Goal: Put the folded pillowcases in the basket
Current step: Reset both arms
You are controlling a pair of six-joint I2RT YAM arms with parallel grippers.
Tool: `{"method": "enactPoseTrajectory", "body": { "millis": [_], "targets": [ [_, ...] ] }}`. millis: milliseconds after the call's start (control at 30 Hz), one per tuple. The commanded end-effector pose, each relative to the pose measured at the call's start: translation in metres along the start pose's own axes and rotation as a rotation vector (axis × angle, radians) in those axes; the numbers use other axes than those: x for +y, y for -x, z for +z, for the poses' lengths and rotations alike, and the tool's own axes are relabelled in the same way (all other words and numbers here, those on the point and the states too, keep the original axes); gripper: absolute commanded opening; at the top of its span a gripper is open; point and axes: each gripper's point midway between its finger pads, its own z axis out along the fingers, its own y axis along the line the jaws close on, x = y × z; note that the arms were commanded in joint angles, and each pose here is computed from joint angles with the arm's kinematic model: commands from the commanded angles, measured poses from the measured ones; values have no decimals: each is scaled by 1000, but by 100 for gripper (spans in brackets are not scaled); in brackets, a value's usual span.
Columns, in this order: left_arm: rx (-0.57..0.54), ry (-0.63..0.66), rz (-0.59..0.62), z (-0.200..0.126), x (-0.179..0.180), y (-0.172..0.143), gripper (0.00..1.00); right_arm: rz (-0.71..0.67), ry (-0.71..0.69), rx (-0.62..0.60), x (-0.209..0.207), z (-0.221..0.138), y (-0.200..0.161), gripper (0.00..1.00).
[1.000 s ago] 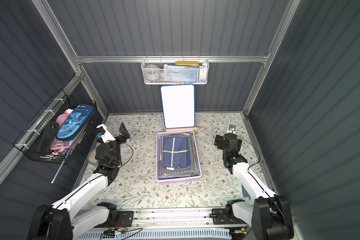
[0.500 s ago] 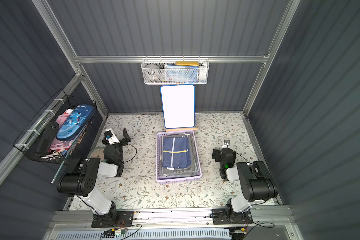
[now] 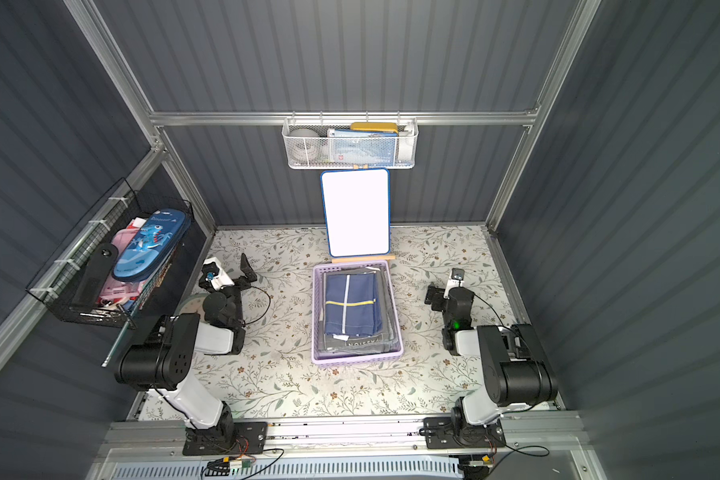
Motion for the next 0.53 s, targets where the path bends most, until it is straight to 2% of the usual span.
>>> {"method": "enactPoseTrajectory", "body": {
  "millis": [0,500],
  "targets": [
    [-51,-1,-20,3,-1,15,100,11,4,-4,0,0,3,99],
    [-47,-8,-21,4,1,15,99,11,5,-5,0,0,3,99]
  ]
}}
